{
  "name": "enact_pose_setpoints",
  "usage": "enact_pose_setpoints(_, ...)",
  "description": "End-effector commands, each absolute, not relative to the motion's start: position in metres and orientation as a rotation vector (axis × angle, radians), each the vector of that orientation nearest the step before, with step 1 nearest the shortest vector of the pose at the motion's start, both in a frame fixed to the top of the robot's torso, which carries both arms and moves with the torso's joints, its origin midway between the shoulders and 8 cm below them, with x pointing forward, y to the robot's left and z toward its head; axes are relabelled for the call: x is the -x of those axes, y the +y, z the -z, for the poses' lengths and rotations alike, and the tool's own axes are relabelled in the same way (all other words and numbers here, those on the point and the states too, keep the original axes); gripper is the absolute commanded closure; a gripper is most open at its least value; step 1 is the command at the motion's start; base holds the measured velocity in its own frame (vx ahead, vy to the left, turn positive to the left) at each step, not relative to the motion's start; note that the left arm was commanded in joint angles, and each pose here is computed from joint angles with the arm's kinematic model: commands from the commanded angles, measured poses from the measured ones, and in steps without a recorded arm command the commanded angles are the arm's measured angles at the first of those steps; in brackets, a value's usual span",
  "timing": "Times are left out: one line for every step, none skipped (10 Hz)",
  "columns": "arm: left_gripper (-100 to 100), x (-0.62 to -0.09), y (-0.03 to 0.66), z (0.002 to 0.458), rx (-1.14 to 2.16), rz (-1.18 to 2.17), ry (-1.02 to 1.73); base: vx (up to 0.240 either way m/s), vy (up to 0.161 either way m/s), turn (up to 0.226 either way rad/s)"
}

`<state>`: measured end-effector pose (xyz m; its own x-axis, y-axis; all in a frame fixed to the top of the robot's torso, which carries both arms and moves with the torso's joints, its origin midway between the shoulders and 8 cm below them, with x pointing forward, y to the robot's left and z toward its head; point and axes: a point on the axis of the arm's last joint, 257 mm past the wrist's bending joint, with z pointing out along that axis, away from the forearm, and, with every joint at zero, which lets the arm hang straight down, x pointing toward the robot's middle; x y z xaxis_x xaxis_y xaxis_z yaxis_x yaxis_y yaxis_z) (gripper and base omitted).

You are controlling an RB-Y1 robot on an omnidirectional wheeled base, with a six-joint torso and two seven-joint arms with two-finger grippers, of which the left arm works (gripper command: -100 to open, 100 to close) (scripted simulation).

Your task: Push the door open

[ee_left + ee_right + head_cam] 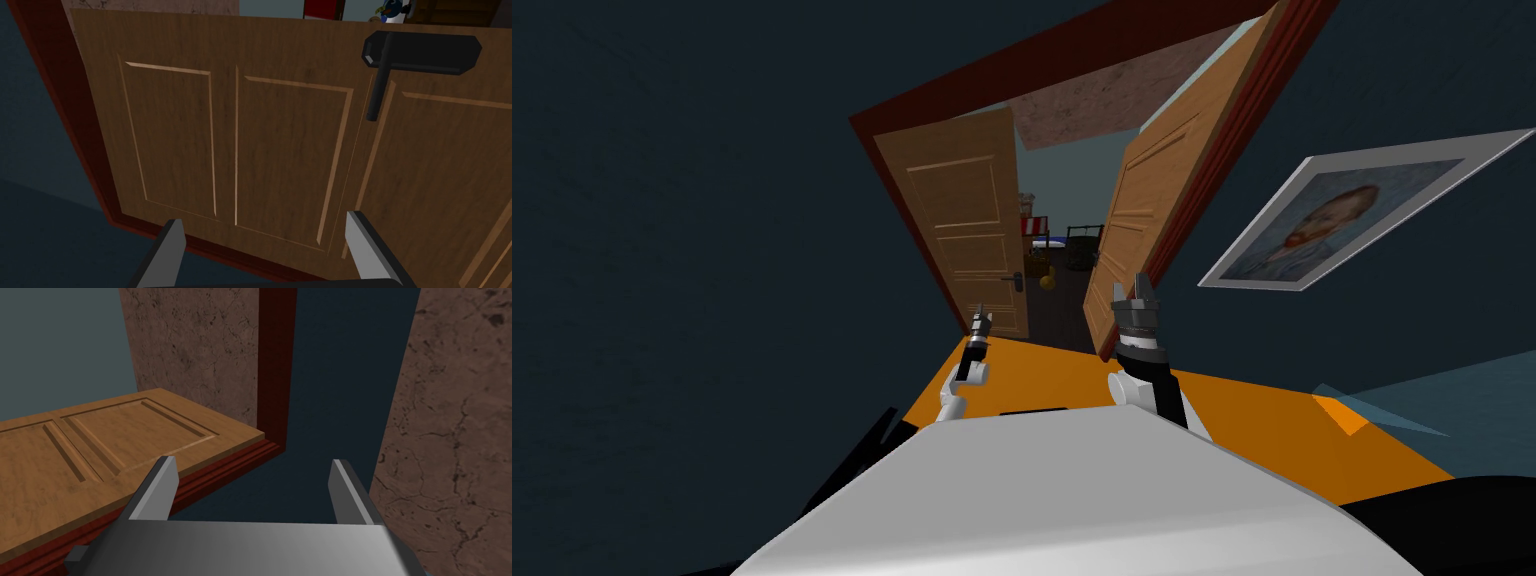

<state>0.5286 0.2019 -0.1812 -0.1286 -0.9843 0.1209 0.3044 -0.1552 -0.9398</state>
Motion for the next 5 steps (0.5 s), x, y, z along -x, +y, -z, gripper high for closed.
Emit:
enact_pose_setpoints(-100,-0.536,0.2,0.189,1.018,1.52,0.994,0.05,0.015,-0.042)
enact_pose_setpoints(-100,-0.542,0.197,0.191,1.016,1.519,1.006,0.074,0.025,-0.052)
enact_pose_setpoints(-100,-0.542,0.198,0.199,1.028,1.511,1.017,0.06,0.022,-0.023)
enact_pose_setpoints(-100,-0.548,0.196,0.206,1.034,1.504,1.036,0.057,0.014,-0.041)
enact_pose_setpoints(-100,-0.554,0.193,0.205,1.03,1.505,1.046,0.075,0.022,-0.057)
